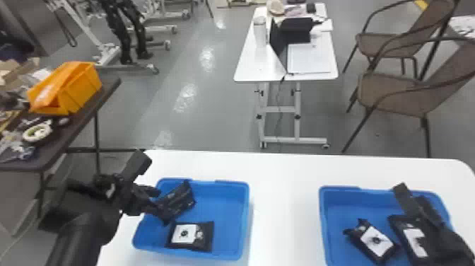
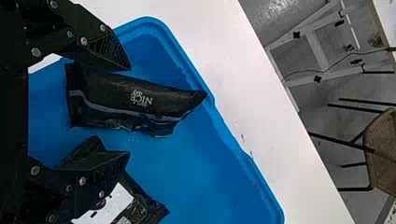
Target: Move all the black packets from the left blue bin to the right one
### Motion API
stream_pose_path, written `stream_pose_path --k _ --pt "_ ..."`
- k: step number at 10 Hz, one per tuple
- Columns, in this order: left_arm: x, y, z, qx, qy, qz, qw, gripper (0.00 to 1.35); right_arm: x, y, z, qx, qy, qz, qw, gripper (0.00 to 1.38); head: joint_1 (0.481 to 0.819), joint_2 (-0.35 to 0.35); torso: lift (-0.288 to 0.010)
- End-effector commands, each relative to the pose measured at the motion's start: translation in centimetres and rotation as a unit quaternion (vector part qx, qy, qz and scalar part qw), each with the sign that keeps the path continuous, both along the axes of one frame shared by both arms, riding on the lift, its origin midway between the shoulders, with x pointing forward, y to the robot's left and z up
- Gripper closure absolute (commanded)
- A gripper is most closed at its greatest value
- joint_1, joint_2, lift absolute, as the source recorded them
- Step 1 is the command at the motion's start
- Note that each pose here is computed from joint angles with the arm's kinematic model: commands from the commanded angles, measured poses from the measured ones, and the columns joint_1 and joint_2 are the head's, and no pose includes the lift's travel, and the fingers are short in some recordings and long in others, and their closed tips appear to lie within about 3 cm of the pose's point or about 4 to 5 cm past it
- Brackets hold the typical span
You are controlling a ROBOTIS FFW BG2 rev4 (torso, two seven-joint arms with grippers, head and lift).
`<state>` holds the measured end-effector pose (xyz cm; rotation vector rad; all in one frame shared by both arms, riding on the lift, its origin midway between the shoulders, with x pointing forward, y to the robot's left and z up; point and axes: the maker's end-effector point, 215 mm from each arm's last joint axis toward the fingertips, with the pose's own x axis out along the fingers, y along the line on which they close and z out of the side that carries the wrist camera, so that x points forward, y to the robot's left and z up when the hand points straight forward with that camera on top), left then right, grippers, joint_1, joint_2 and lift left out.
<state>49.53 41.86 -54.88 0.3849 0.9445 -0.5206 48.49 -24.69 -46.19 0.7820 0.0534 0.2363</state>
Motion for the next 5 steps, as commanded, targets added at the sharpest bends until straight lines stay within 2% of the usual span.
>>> stream_pose_path --k 1,3,5 --pt "0.8 0.0 0.4 0.008 -0.005 -0.007 0.9999 0.43 -0.1 0.6 -0.2 0.009 0.001 0.002 1.0 0.22 0.695 0.192 0.0" --pt "1.4 0.6 0.7 0.024 -0.009 -0.005 0.9997 0.43 -0.2 0.7 -0.4 0.013 0.003 0.003 1.0 0.22 0.695 0.194 0.0" --pt "1.1 -0.1 -1.2 0.023 0.007 -0.017 0.9996 0.43 -0.4 0.8 -0.5 0.018 0.001 0.007 1.0 0.22 0.695 0.199 0.0"
